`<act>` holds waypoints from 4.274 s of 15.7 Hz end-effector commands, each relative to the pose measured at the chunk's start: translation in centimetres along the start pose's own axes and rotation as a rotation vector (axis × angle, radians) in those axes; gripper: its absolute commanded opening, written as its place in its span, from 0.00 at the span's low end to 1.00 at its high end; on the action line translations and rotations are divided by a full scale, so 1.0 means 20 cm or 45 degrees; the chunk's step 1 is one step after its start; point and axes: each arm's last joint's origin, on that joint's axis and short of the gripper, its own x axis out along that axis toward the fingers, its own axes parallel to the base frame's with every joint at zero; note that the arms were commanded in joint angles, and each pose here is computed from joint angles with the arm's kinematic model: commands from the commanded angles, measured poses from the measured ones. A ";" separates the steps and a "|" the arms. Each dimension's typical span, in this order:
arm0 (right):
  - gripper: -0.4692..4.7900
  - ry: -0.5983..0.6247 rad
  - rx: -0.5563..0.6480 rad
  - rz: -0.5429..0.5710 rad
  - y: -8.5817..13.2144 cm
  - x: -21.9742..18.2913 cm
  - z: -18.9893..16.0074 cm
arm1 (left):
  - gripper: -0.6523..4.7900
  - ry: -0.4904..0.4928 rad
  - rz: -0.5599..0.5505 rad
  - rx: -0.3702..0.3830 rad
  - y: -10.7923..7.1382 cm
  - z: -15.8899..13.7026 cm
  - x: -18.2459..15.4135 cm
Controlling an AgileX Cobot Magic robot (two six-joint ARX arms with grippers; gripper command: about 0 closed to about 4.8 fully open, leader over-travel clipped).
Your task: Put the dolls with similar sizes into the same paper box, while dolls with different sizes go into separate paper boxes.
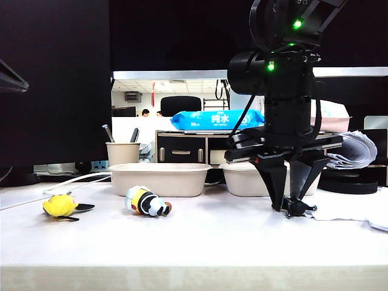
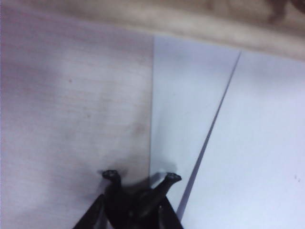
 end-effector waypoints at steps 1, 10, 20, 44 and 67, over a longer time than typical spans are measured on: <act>0.28 -0.006 0.005 0.002 0.00 0.00 0.00 | 0.15 -0.014 -0.007 0.021 0.00 0.01 0.00; 0.29 -0.486 0.157 0.078 -0.19 -0.31 0.15 | 0.15 -0.002 -0.023 0.016 -0.01 0.01 0.00; 0.62 -0.559 0.188 0.239 -0.30 -0.28 0.40 | 0.15 0.049 0.047 -0.054 0.03 0.04 0.05; 0.88 -0.249 -0.612 0.661 0.52 -0.13 0.14 | 1.00 0.721 0.175 -0.197 0.17 -0.08 0.53; 0.62 -0.176 -0.631 0.565 0.58 0.02 0.12 | 0.81 1.118 0.201 -0.154 0.25 -0.33 0.60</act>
